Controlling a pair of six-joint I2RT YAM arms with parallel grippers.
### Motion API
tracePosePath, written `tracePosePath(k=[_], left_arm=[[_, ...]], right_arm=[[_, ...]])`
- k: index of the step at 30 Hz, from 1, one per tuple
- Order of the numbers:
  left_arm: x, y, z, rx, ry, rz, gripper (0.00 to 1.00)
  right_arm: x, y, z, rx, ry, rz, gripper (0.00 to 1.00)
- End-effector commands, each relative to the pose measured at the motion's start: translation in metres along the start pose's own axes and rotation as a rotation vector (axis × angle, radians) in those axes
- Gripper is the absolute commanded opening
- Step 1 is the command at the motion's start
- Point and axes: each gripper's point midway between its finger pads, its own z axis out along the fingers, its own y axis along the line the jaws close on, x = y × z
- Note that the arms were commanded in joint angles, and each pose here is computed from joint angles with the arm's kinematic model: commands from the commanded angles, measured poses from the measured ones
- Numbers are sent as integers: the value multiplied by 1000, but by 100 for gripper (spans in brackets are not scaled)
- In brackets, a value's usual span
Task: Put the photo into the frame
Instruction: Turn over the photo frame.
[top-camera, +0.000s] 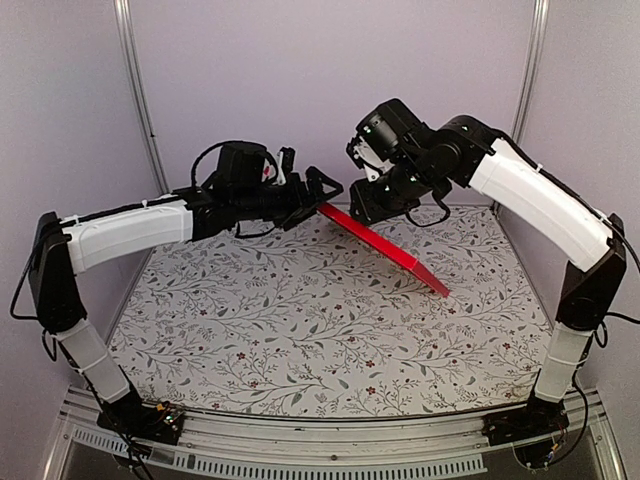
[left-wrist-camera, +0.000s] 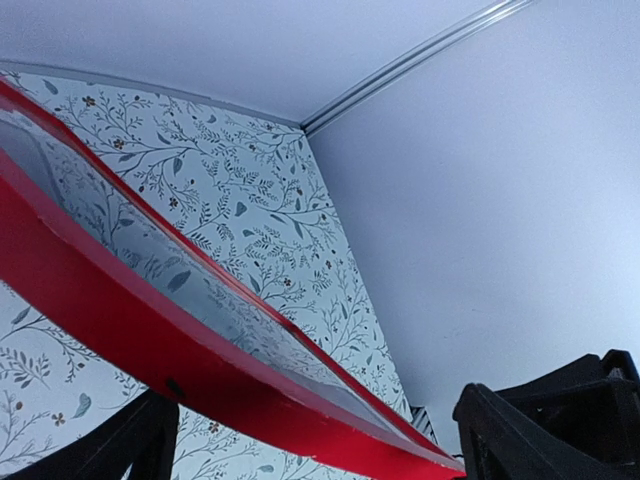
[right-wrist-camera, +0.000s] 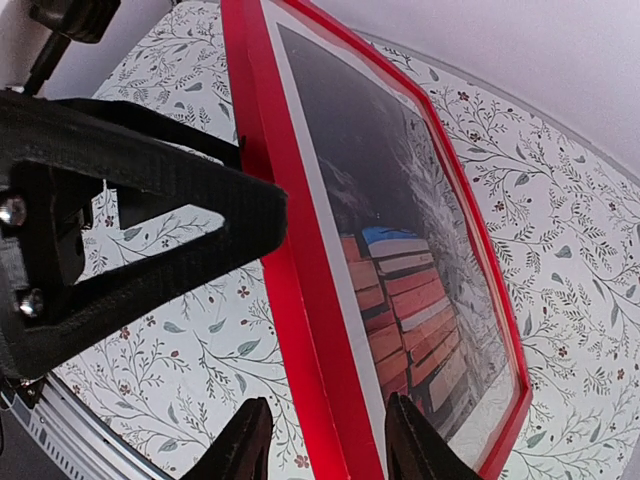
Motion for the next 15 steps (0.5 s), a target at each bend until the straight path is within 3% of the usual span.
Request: tracePosePath(k=[1,6,15], left_arm=[[-9,5,6,38,-56,-27,99],[-3,13,8,33,-50,-27,95],[23,44,19,17,-28,-65,80]], right_arm=[[-10,12,0,-39,-36,16,43],[-5,5,2,-6,-39,26,43],[20,-23,29,2,0,85,43]])
